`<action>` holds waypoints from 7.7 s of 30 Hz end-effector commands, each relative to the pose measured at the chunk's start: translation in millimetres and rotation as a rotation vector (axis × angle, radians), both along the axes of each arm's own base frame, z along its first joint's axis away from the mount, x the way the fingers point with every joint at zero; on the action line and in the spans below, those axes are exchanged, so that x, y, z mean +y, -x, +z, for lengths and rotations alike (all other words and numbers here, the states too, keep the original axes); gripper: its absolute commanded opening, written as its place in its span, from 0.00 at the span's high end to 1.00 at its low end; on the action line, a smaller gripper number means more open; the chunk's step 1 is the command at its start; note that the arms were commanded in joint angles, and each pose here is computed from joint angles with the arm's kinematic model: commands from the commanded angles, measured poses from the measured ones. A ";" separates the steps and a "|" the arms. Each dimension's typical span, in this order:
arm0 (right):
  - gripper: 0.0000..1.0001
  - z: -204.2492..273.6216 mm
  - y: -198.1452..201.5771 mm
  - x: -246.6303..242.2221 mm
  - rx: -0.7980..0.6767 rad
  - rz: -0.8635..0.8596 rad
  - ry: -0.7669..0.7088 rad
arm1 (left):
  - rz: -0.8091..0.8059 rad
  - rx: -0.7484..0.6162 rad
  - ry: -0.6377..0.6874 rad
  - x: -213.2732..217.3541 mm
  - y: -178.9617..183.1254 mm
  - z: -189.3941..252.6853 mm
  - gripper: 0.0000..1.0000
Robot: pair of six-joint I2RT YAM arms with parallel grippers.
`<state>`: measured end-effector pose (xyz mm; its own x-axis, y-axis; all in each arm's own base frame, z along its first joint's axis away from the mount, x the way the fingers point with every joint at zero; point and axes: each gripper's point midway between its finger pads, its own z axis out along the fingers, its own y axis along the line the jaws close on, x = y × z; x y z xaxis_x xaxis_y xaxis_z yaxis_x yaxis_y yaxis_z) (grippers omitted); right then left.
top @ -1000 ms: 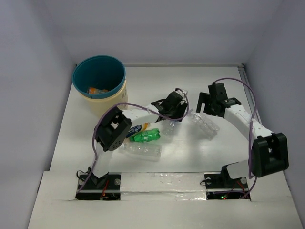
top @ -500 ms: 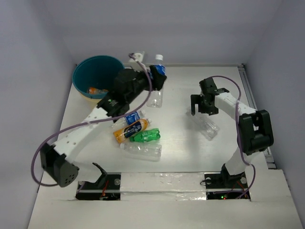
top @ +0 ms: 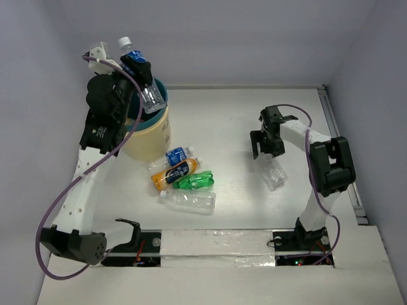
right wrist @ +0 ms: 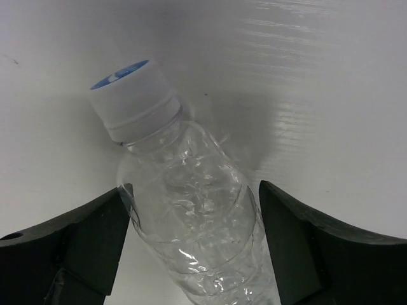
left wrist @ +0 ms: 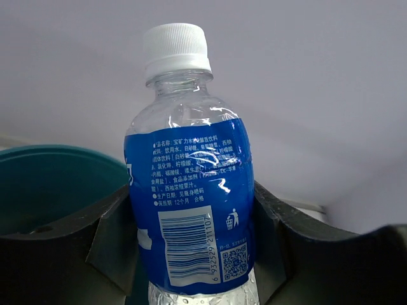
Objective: Put the plastic bottles in the bin
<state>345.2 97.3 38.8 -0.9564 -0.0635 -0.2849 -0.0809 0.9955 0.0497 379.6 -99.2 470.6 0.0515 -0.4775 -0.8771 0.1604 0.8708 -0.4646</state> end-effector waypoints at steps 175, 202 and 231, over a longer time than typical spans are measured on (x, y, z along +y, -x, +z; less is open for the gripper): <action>0.21 143.5 121.9 241.8 -0.543 0.764 -0.616 | 0.217 -0.025 -0.096 22.2 43.9 58.6 0.53; 0.07 27.9 114.2 288.3 -0.334 0.984 -0.145 | 0.504 0.142 -0.225 97.7 -30.7 -54.3 0.16; 0.57 367.9 118.2 288.1 -1.001 0.631 -0.718 | -0.136 -0.006 -0.097 17.6 127.5 -38.8 0.46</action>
<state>199.2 370.4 322.4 -0.2671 -0.2043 -0.9418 -0.8524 0.5060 0.1320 280.2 -86.3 409.2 -0.0825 -0.3775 -0.9223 0.2348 0.8921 -0.3861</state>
